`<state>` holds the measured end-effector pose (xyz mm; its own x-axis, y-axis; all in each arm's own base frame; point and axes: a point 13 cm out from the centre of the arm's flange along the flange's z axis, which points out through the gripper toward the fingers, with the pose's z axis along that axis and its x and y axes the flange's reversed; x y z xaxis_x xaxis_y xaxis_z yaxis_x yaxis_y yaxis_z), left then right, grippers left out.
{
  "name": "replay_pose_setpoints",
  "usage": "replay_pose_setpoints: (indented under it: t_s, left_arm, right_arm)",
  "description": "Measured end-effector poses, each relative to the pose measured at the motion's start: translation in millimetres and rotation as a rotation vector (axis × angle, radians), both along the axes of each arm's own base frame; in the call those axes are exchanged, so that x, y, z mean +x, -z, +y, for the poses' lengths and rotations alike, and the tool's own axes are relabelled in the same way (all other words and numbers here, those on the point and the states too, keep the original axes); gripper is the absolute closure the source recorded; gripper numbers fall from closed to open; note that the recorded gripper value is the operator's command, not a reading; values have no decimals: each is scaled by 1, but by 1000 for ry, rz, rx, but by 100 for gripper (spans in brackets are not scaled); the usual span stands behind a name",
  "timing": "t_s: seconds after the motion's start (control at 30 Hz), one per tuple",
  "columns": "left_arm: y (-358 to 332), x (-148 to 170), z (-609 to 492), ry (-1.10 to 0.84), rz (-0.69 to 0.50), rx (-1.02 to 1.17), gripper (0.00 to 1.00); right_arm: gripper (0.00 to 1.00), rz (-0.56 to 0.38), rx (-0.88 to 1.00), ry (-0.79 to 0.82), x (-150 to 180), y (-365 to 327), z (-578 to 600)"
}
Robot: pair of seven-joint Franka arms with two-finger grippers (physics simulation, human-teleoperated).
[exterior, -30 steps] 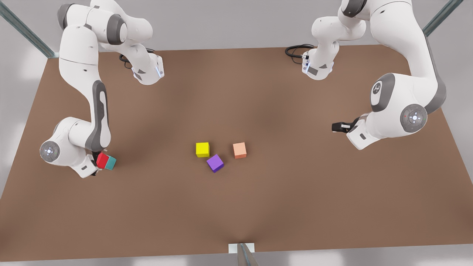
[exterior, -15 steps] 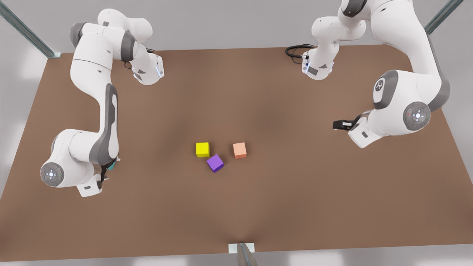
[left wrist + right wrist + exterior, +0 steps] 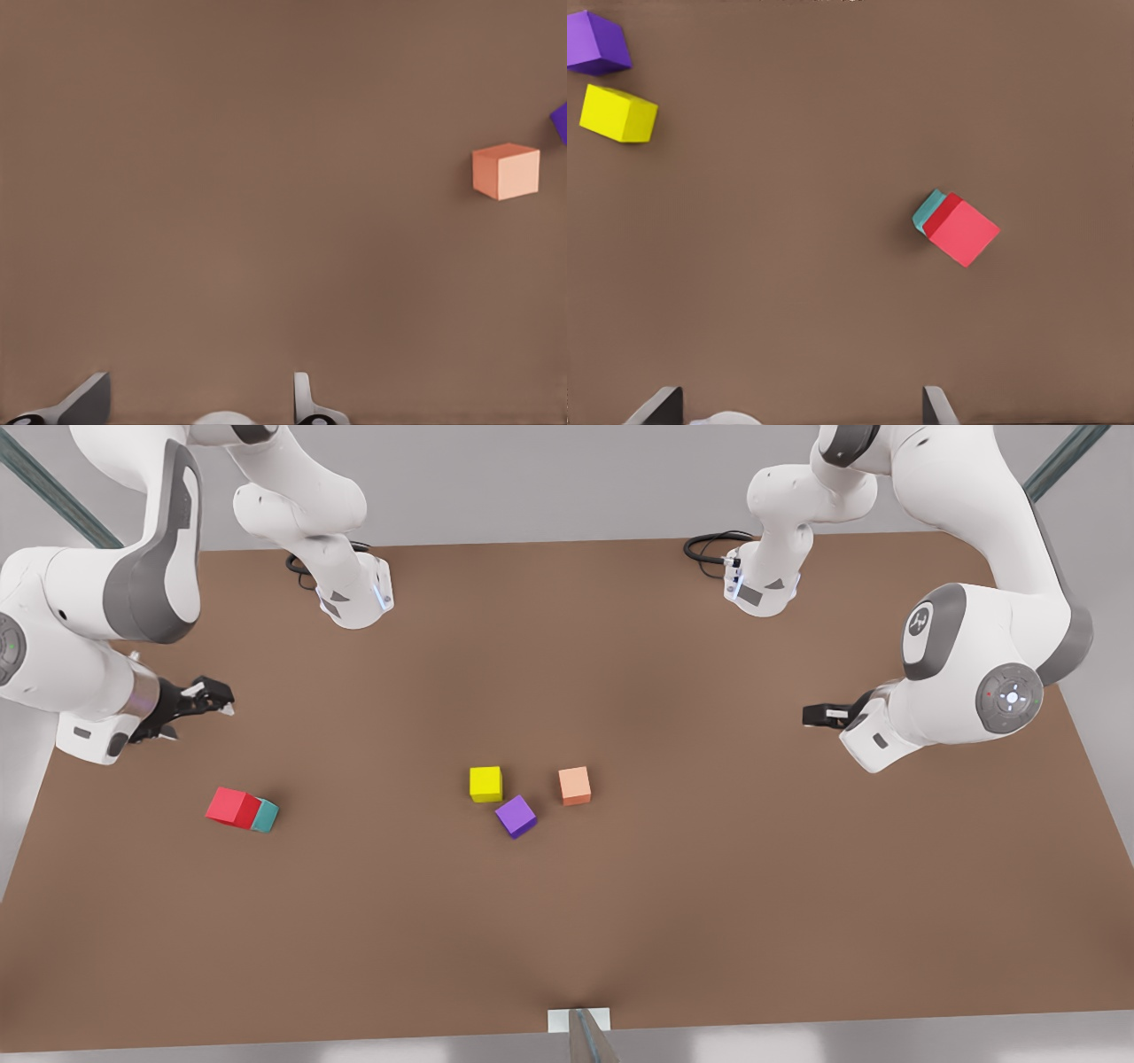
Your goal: Pick up red wooden cube and pass to hand red wooden cube and place in blue wooden cube
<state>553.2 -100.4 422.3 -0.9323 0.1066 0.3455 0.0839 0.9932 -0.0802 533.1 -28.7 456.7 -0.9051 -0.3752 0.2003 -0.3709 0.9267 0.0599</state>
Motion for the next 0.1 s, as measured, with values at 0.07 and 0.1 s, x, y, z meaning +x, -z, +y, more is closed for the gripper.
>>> replay_pose_setpoints:
  t_s: [0.07, 0.1]
  left_arm:
    - [0, -1, 0, 0, 4, 0, 0]
    - [0, -2, 0, 1, 8, 1, 0]
  right_arm:
    - [0, -12, -12, 54, 2, 0, 2]
    - [0, -16, -16, 77, 4, 0, 4]
